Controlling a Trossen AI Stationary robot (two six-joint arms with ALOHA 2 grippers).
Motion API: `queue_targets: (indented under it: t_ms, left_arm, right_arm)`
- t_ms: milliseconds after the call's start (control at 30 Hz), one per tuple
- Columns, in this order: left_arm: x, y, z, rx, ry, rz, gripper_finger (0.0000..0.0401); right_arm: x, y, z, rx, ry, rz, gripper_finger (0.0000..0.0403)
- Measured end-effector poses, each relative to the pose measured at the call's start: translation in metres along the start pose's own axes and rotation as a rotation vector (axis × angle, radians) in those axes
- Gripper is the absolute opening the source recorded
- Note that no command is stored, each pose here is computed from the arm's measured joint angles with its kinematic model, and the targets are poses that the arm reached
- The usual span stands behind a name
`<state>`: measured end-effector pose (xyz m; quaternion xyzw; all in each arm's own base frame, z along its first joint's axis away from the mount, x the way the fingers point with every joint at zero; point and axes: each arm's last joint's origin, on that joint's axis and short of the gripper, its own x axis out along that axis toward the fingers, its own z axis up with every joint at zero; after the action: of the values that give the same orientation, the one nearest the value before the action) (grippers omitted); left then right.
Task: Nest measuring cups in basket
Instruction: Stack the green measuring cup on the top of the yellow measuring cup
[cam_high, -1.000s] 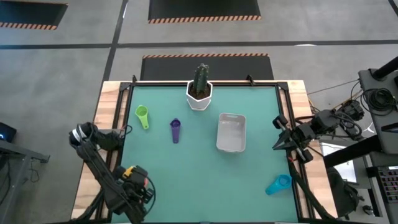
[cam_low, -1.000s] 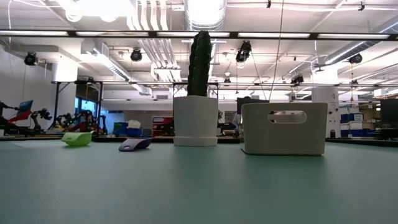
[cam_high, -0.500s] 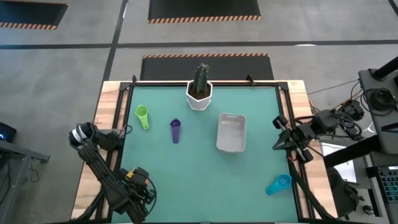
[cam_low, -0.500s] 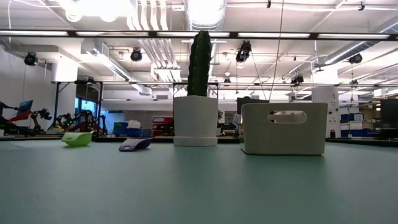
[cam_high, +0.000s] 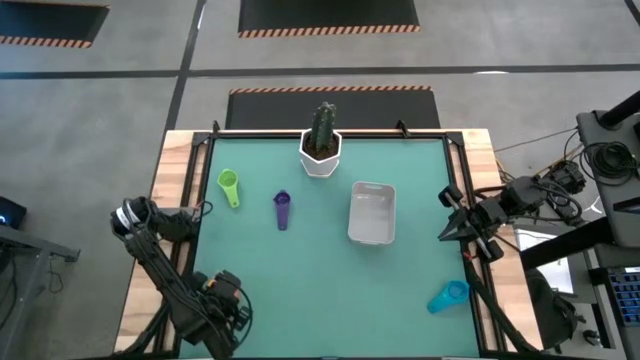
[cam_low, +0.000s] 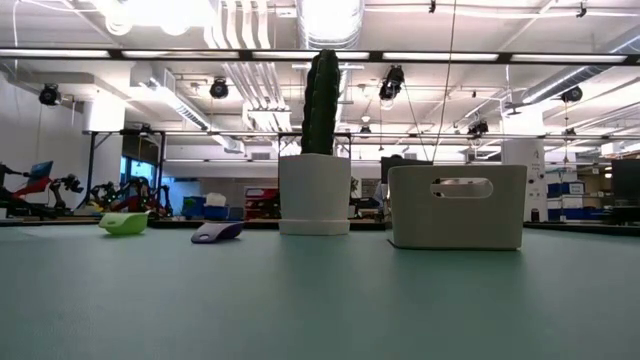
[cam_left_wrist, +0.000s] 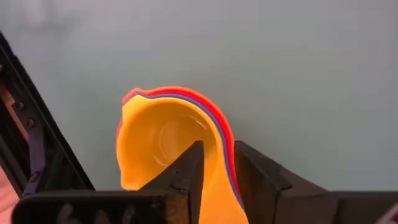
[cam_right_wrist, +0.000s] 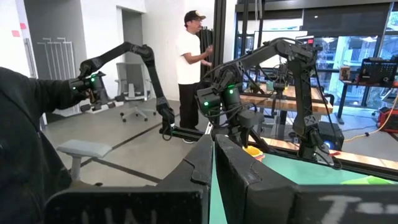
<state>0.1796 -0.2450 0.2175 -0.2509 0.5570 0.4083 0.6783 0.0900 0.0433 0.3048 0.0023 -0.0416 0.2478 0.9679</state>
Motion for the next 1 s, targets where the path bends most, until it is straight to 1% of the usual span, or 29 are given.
queue_targets:
  t_ms: [133,233,367,500,667,800,900,1000]
  left_arm:
    - [-0.007,-0.001,0.001,0.053,0.005,-0.008,0.0075]
    - [-0.013,-0.005,0.005,0.079,-0.036,-0.045,0.0069]
    - [-0.021,-0.014,0.019,0.09,-0.121,-0.104,0.0054]
    - [-0.027,-0.023,0.039,0.117,-0.174,-0.135,0.004]
    - [-0.024,-0.03,0.064,0.177,-0.189,-0.12,0.0037]
    - [-0.018,-0.031,0.085,0.181,-0.186,-0.077,0.0037]
    - [-0.015,-0.029,0.101,0.217,-0.183,-0.038,0.0037]
    - [-0.015,-0.022,0.117,0.241,-0.176,0.003,0.0037]
  right_arm:
    - [0.0,0.0,0.0,0.0,0.0,0.0,0.0009]
    - [0.0,0.0,0.0,0.0,0.0,0.0,0.0009]
    - [0.0,0.0,0.0,0.0,0.0,-0.005,0.0009]
    - [0.0,-0.001,0.0,0.0,0.0,-0.027,0.0009]
    - [0.0,-0.001,0.0,0.012,0.0,-0.026,0.0009]
    - [0.0,-0.001,0.0,0.022,0.001,-0.026,0.0009]
    - [0.0,-0.001,0.0,0.037,0.001,-0.025,0.0009]
    - [0.0,-0.001,0.0,0.038,0.001,-0.024,0.0009]
